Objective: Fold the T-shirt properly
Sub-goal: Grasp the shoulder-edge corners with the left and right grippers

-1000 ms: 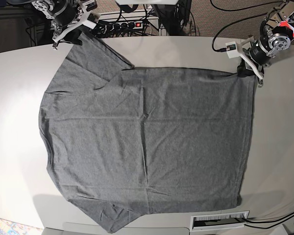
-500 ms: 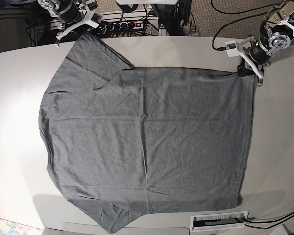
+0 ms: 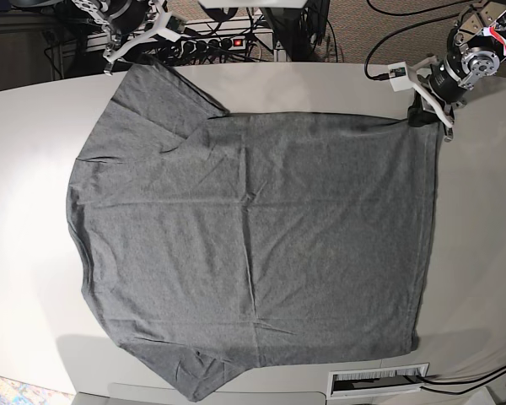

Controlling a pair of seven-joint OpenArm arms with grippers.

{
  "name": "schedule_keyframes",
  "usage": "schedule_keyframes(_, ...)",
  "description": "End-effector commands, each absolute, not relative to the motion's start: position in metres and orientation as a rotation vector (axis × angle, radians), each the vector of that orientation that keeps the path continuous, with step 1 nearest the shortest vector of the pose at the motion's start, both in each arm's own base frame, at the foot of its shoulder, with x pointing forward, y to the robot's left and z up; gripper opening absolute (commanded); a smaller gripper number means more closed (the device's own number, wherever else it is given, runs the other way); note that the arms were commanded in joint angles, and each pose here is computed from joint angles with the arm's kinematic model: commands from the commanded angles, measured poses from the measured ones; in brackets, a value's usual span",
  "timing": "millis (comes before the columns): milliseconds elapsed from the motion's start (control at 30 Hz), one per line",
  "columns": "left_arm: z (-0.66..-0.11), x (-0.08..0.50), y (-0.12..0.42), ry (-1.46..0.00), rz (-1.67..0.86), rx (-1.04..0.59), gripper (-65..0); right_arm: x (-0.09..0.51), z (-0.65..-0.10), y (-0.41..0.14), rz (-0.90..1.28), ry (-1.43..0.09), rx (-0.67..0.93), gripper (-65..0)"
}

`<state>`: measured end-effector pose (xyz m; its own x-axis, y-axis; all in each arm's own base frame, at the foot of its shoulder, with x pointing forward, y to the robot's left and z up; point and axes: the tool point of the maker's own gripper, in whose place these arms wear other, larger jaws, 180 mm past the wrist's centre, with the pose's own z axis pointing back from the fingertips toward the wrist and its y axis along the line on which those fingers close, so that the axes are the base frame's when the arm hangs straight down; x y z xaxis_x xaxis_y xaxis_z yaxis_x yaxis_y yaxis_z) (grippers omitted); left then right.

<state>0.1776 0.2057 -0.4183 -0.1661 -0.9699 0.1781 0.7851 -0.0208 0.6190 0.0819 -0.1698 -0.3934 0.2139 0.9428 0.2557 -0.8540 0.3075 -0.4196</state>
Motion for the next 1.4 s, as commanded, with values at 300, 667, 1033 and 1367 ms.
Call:
schedule_keyframes(300, -0.431, 0.155, 0.207, -0.624, -1.625, 0.253, -65.0, 0.097, -0.407, -0.169, 1.197, -0.540, -0.214, -30.9)
schedule_keyframes(667, -0.431, 0.155, 0.207, -0.625, -1.625, 0.253, -65.0, 0.102, -0.405, -0.182, 1.216, -0.513, -0.306, -30.9)
schedule_keyframes(1033, -0.431, 0.155, 0.207, -0.625, -1.624, 0.254, -65.0, 0.105, -0.375, -0.167, 1.188, -0.549, -0.314, -30.9)
schedule_keyframes(1367, -0.431, 0.155, 0.207, -0.625, -1.625, 0.253, -65.0, 0.116, -0.368, -0.185, 1.168, -0.538, -0.376, -30.9)
